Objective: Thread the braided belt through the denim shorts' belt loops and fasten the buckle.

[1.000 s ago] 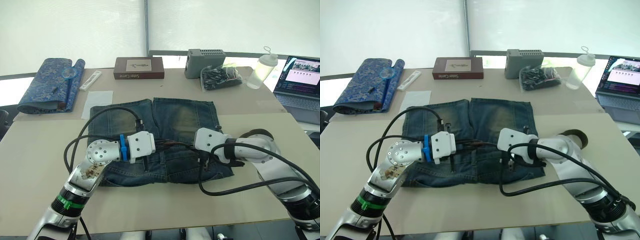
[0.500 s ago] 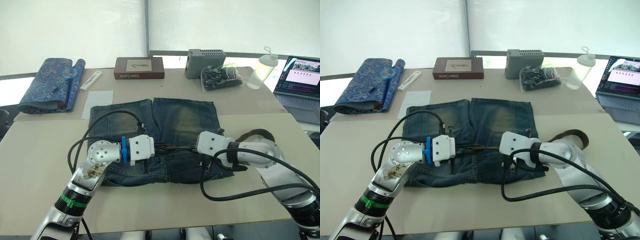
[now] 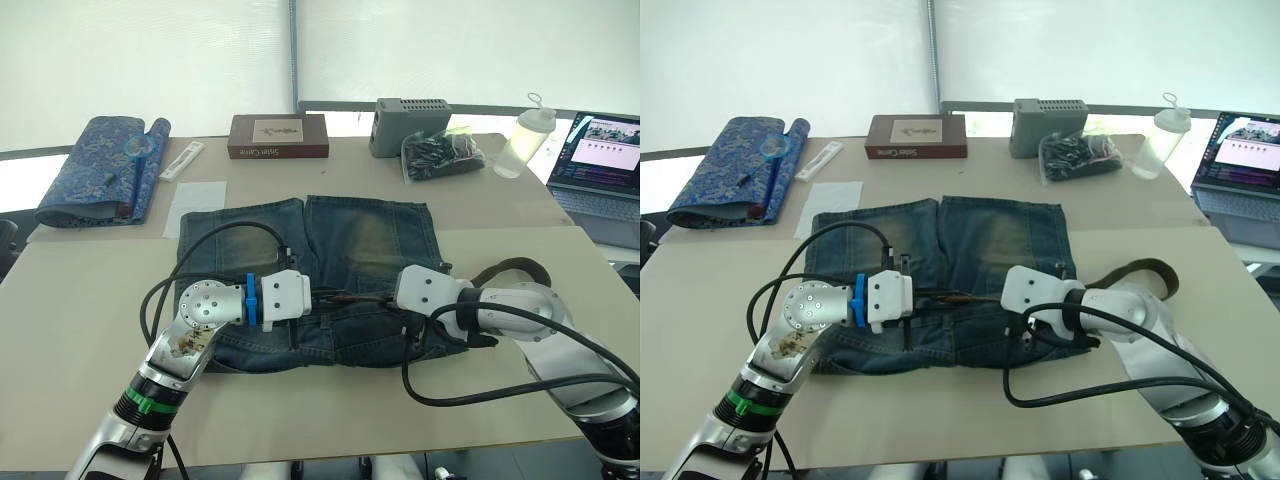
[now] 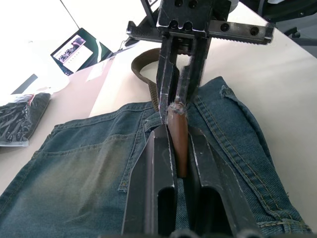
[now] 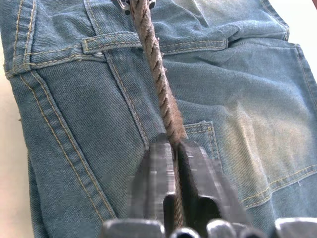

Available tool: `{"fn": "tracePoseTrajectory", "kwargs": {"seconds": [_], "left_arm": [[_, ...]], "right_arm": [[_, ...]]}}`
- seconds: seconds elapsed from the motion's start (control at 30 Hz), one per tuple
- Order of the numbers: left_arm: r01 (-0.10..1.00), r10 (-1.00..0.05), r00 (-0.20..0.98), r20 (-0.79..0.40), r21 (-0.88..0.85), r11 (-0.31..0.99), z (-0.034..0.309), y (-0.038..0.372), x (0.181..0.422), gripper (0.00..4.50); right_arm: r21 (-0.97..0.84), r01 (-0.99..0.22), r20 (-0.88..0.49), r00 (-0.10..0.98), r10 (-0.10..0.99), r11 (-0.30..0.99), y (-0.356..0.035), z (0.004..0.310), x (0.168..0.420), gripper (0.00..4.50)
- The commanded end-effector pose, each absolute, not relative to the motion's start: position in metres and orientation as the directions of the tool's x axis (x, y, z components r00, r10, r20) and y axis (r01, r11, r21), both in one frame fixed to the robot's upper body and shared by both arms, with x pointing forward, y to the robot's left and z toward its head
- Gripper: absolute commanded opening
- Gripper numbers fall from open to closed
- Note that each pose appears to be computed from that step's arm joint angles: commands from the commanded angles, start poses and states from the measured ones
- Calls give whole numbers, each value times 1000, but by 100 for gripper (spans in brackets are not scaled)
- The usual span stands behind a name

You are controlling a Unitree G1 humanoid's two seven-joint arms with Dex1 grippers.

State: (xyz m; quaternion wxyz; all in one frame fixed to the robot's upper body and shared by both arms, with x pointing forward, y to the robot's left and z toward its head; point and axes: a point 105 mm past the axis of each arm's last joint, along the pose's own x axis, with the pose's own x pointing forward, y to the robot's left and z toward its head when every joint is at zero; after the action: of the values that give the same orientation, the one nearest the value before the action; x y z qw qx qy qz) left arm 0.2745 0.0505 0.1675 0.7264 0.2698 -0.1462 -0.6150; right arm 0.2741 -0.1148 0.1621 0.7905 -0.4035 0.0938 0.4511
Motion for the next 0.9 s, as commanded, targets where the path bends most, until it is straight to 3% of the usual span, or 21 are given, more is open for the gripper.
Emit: {"fn": "tracePoseTrajectory", "kwargs": {"seconds": [0.03,0.2,0.3,0.4,0.73,0.9], "left_arm": [[786,-979,179,-95,612,85,178,48,273,0],[756,-982,159,-97,652,58,179,47,273,0],[732,-984,159,-79,679,64,182,47,275,0],[692,-983,174,-48,717,87,186,45,281,0],[547,-991,135,15,833,87,199,37,284,0],[539,-994,107,6,840,63,201,40,285,0]], "right_arm": [[-511,-783,-482,603,636,356,-126,175,266,201],[-194,-803,-483,578,658,563,-159,179,237,374],[37,-811,-468,501,727,583,-162,177,212,374],[214,-776,-380,493,783,593,-156,173,207,374],[479,-641,-171,602,780,600,-128,156,233,374],[570,-607,-94,622,778,554,-117,160,242,374]]}}
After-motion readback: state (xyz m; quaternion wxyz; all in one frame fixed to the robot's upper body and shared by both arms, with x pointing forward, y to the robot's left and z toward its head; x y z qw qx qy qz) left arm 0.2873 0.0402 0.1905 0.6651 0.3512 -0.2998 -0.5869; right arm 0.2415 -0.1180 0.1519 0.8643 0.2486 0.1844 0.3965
